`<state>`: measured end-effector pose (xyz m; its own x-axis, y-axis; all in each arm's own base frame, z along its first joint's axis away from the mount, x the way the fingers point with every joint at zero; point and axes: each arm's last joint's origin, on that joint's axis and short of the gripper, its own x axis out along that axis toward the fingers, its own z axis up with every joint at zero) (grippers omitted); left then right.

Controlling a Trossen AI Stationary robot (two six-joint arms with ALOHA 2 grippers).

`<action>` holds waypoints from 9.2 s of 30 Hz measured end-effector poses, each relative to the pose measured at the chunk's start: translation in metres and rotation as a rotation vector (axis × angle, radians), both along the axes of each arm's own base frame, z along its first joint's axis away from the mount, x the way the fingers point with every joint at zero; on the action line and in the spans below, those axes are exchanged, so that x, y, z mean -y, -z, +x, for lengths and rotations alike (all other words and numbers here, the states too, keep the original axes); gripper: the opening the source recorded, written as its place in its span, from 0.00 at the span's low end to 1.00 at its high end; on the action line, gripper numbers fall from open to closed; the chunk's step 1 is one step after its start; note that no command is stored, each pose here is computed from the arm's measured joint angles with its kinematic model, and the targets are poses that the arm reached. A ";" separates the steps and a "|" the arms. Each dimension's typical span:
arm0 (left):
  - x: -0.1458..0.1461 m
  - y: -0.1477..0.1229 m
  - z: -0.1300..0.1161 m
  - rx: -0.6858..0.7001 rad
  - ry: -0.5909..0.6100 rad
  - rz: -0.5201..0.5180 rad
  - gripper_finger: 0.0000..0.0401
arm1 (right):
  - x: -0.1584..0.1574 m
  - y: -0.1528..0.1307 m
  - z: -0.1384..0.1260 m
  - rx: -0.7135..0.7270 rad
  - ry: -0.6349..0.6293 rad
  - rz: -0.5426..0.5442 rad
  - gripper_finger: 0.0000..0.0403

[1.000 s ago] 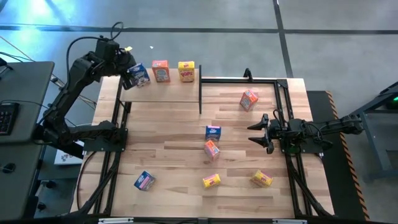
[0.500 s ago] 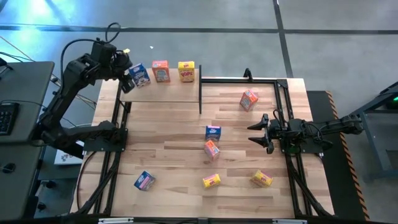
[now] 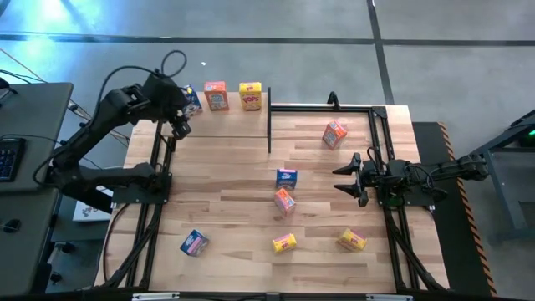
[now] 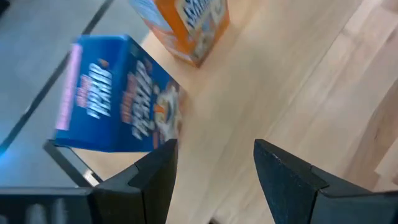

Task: Stack cereal on shelf
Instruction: Put the right blue cereal box on the shelf, then put the left yellow cereal box on the shelf aligned with the other yellow cereal box

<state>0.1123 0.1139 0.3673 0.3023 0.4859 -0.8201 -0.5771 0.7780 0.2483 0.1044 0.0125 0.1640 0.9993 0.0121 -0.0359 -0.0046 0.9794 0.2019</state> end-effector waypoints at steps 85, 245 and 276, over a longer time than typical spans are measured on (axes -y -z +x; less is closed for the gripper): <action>0.010 0.095 -0.013 0.170 -0.204 0.065 0.51 | 0.000 0.000 0.000 0.000 0.000 0.000 0.62; 0.088 0.074 0.090 0.653 0.374 0.055 0.51 | -0.014 -0.166 0.046 0.202 -0.222 -0.091 0.75; 0.088 0.074 0.090 0.640 0.385 0.074 0.51 | -0.108 -0.130 0.164 -0.368 -0.399 -0.160 0.75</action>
